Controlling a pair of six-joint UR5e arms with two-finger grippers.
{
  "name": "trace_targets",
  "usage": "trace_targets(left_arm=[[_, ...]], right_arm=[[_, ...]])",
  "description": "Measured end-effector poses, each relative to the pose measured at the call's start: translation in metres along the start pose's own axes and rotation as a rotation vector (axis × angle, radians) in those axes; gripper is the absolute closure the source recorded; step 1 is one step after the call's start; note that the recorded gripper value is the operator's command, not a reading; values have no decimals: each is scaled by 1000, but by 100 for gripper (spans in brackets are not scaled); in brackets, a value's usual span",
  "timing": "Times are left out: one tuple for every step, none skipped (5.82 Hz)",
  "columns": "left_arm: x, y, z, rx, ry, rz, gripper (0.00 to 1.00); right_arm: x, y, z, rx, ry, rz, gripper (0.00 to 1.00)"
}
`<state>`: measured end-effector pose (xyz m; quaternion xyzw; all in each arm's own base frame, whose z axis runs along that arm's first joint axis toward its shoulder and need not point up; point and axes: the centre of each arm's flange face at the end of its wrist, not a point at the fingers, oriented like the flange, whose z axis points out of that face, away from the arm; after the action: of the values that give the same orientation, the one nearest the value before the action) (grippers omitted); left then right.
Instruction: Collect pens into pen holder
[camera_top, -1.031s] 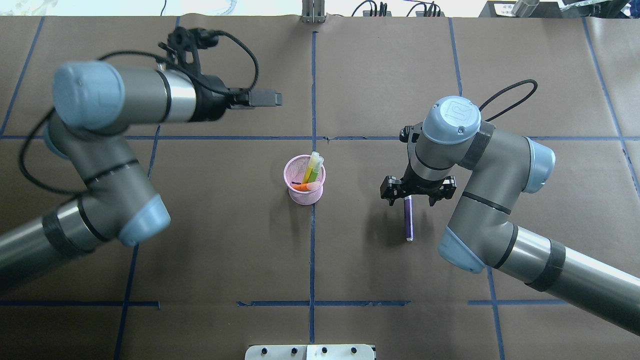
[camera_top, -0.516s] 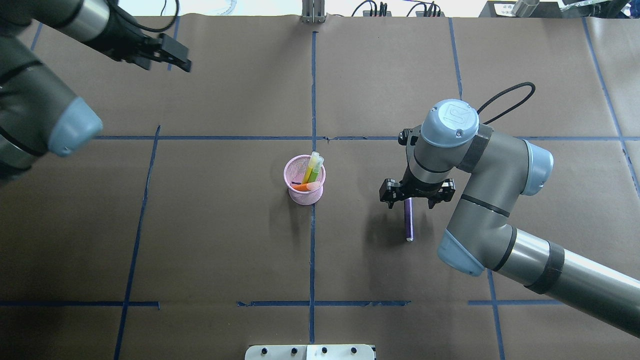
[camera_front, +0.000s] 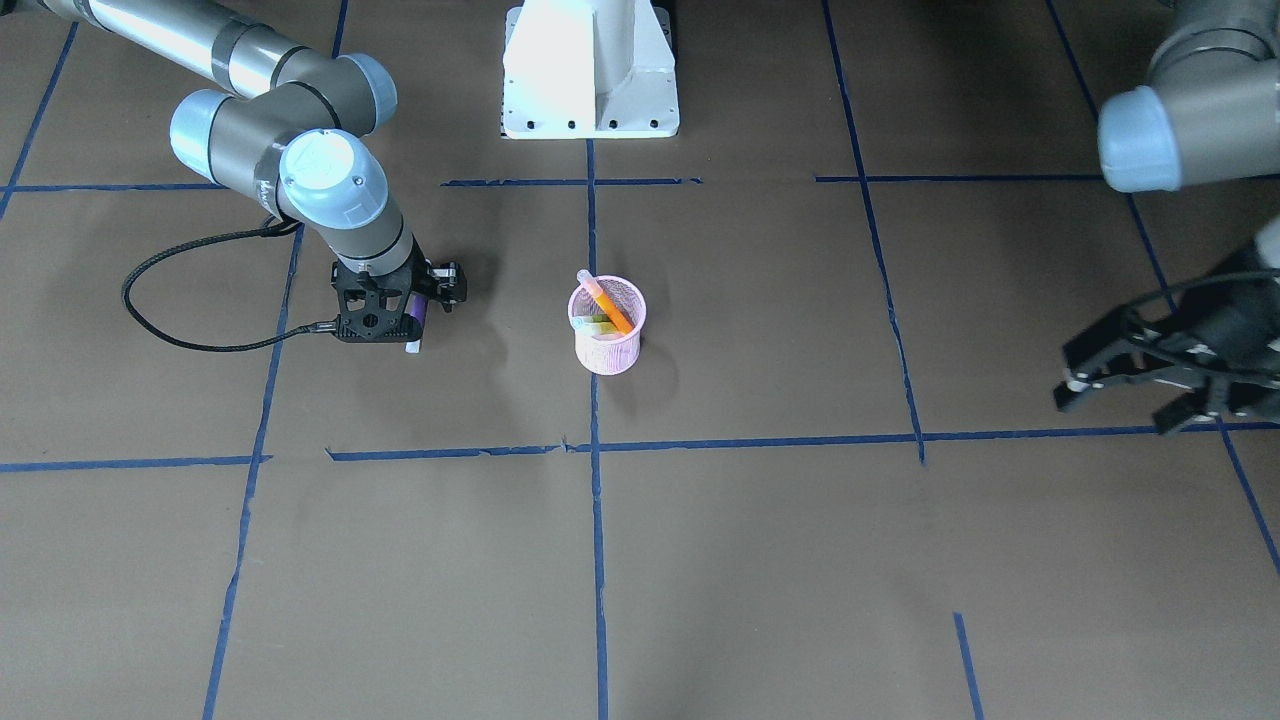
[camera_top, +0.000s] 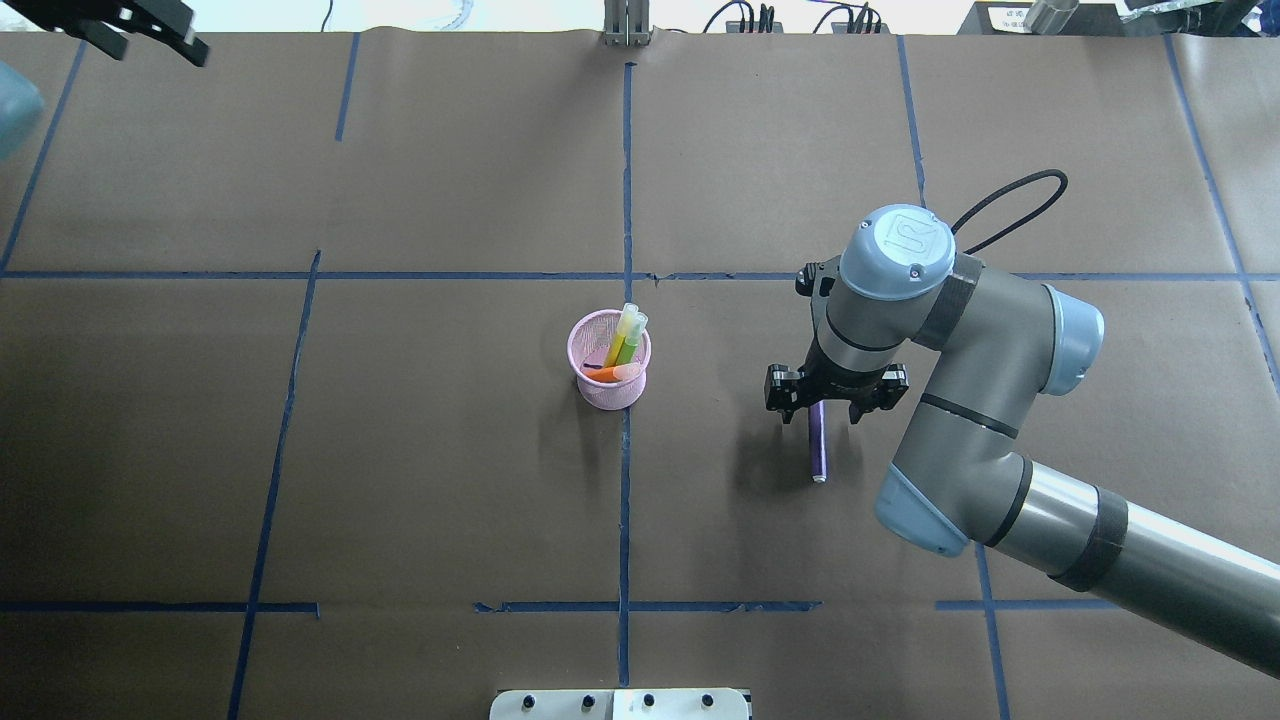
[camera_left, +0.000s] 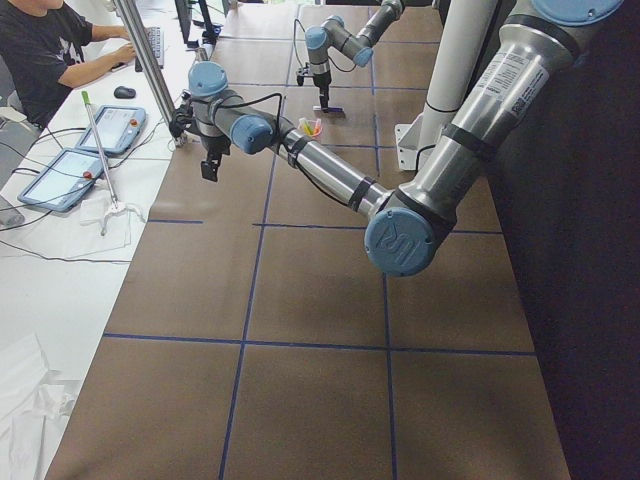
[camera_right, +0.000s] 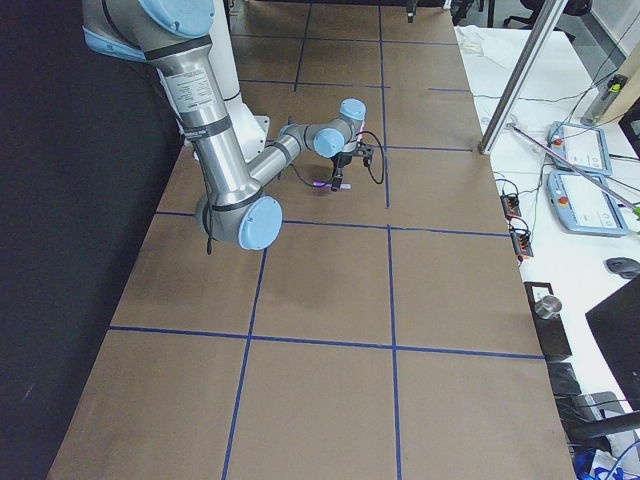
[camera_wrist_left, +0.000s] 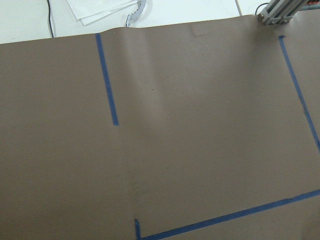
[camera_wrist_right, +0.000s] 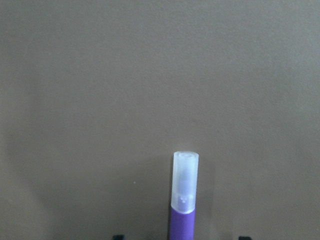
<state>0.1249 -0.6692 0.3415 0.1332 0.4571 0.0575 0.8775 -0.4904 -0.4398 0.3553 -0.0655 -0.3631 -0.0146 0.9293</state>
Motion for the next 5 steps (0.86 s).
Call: trace_targets(left_arm=[[-38, -4, -6, -9, -4, 9, 0], [-67, -7, -12, -11, -12, 14, 0], [-94, -8, -18, -15, -11, 16, 0], [-120, -8, -25, -18, -3, 17, 0], [-139, -8, -31, -17, 0, 21, 0]], right_arm=[[0, 0, 0, 0, 0, 0, 55], [0, 0, 0, 0, 0, 0, 61], [0, 0, 0, -1, 0, 0, 61], [0, -1, 1, -2, 2, 1, 61], [1, -1, 4, -5, 6, 3, 64]])
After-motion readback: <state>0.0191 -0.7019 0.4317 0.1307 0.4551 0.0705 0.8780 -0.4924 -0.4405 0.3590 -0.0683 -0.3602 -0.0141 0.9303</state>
